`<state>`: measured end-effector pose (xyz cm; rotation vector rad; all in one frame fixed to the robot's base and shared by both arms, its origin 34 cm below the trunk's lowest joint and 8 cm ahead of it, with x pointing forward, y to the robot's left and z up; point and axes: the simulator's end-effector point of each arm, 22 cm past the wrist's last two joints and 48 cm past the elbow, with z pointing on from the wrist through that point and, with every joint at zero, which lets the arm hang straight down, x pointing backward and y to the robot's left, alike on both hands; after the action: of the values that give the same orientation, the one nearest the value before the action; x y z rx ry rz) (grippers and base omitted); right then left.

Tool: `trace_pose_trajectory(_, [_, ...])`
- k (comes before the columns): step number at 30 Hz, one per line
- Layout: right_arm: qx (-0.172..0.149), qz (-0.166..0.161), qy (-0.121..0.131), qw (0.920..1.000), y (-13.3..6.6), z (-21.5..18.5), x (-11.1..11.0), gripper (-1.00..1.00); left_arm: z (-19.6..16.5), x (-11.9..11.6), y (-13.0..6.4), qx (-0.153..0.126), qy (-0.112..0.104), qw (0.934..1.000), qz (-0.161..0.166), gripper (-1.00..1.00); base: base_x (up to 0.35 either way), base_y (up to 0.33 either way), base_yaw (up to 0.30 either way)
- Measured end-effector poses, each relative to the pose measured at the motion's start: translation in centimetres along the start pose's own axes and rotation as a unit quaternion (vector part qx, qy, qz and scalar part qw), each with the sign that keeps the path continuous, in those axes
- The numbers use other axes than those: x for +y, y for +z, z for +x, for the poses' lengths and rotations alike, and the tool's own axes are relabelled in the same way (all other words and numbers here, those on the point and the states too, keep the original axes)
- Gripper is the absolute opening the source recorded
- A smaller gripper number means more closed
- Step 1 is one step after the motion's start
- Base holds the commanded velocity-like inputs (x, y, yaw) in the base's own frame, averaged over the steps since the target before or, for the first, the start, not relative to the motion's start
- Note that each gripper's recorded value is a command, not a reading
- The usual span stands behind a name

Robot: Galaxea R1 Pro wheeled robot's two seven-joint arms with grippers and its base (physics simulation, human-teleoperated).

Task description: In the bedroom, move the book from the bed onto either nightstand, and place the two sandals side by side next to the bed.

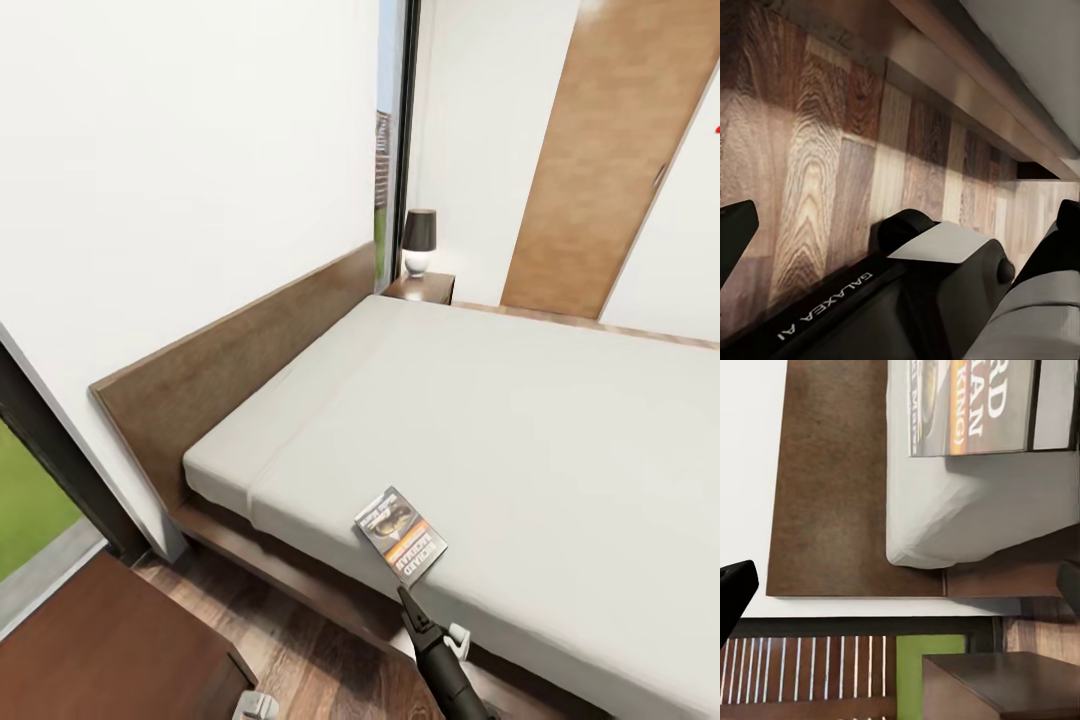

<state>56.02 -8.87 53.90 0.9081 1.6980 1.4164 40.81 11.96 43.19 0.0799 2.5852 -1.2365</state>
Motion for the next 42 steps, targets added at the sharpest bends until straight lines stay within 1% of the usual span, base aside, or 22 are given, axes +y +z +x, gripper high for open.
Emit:
trace_pose_trajectory(2, [0.0, 0.0, 0.0, 1.0, 0.0, 0.1, -0.4, 1.0, 0.2, 0.3, 0.2, 0.0, 0.0, 1.0, 0.0, 1.0, 0.0, 0.0, 0.0])
trace_pose_trajectory(16, [-0.01, -0.004, -0.004, 0.9999, 0.1, -0.9, -0.2, 1.0, 0.2, 0.3, 0.2, 0.0, 0.0, 1.0, 0.0, 1.0, 0.0, 0.0, 0.0])
trace_pose_trajectory(26, [-0.011, -0.005, -0.004, 0.9999, 0.1, -1.0, -0.1, 1.0, 0.2, 0.3, 0.2, 0.0, 0.0, 1.0, 0.0, 1.0, 0.0, 0.0, 0.0])
trace_pose_trajectory(38, [-0.011, -0.005, -0.003, 0.9999, 0.1, -0.6, -2.6, 1.0, 1.2, 2.1, 1.6, 0.0, 0.0, 1.0, 0.0, 1.0, 0.0, 0.0, 0.0])
trace_pose_trajectory(42, [-0.011, -0.005, -0.003, 0.9999, 0.1, -0.6, -2.6, 1.0, 1.1, 2.1, 1.6, -0.001, 0.0, 1.0, 0.0, 1.0, 0.0, 0.0, 0.0])
